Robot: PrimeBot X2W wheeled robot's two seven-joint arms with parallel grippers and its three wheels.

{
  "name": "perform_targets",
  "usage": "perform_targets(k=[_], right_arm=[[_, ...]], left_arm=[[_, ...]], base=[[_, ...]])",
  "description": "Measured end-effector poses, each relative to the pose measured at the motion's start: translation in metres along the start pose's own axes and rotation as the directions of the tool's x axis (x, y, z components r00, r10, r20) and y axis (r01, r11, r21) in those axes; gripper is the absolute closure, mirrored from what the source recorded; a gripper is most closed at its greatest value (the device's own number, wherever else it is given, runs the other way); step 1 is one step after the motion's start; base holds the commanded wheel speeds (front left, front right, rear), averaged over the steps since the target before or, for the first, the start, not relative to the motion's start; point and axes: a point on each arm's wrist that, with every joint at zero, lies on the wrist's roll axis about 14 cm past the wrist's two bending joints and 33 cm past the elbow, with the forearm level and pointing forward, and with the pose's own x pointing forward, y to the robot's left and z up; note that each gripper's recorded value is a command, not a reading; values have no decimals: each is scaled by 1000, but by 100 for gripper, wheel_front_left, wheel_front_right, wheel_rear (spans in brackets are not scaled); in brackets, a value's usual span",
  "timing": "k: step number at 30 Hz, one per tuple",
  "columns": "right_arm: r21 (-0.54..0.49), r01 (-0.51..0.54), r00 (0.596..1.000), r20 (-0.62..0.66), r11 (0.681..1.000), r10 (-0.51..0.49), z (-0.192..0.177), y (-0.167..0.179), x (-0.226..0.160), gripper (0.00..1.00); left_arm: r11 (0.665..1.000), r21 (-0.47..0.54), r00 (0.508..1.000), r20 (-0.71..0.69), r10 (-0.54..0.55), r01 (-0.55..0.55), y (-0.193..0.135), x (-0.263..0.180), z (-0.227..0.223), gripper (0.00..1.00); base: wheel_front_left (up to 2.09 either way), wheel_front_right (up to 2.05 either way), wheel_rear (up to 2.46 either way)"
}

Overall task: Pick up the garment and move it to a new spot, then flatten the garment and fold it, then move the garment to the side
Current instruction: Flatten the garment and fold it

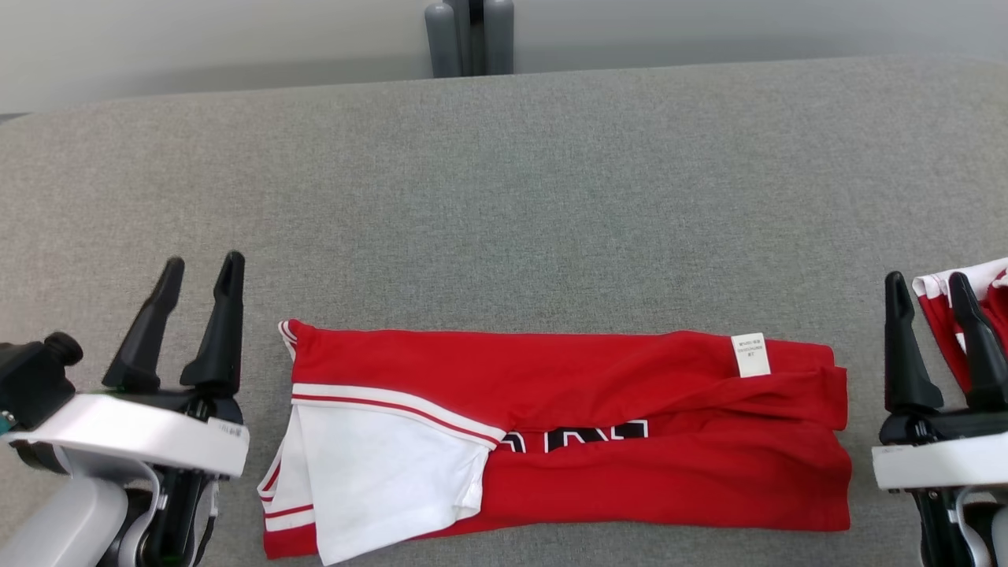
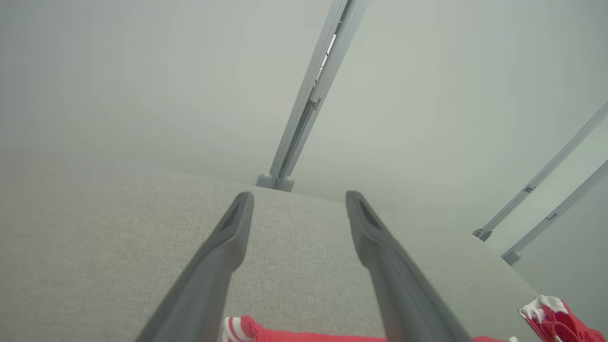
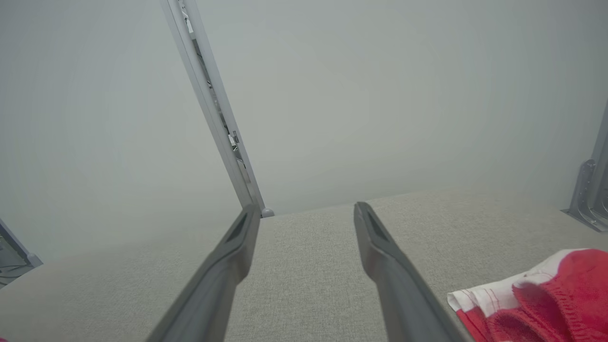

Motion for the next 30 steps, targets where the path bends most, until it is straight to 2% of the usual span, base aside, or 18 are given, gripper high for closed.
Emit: perform_targets(k=[3, 9, 19, 25, 30], right_arm=[[-23, -19, 1000, 6, 1000, 19, 4, 9, 6, 0], [-60, -48, 998, -47, 997, 46, -8, 22, 5, 0], [-86, -74, 991, -116, 994, 63, -26, 33, -9, 0], [-92, -60, 988, -147, 994, 46, -33, 29, -20, 0], [-90, -52, 988, -150, 995, 38, -34, 28, -25, 0]], left_arm=[[997, 80, 995, 98, 7, -15, -6, 5, 19, 0], [979, 186, 983, 181, 43, -77, -3, -4, 22, 0], [953, 260, 971, 214, 102, -157, 16, -28, 9, 0], [921, 356, 976, 198, 90, -158, 19, -37, -1, 0], [918, 364, 978, 184, 93, -156, 18, -41, -9, 0]], base=[[0, 0, 0], [0, 0, 0], [0, 0, 0], [0, 0, 0], [0, 0, 0]])
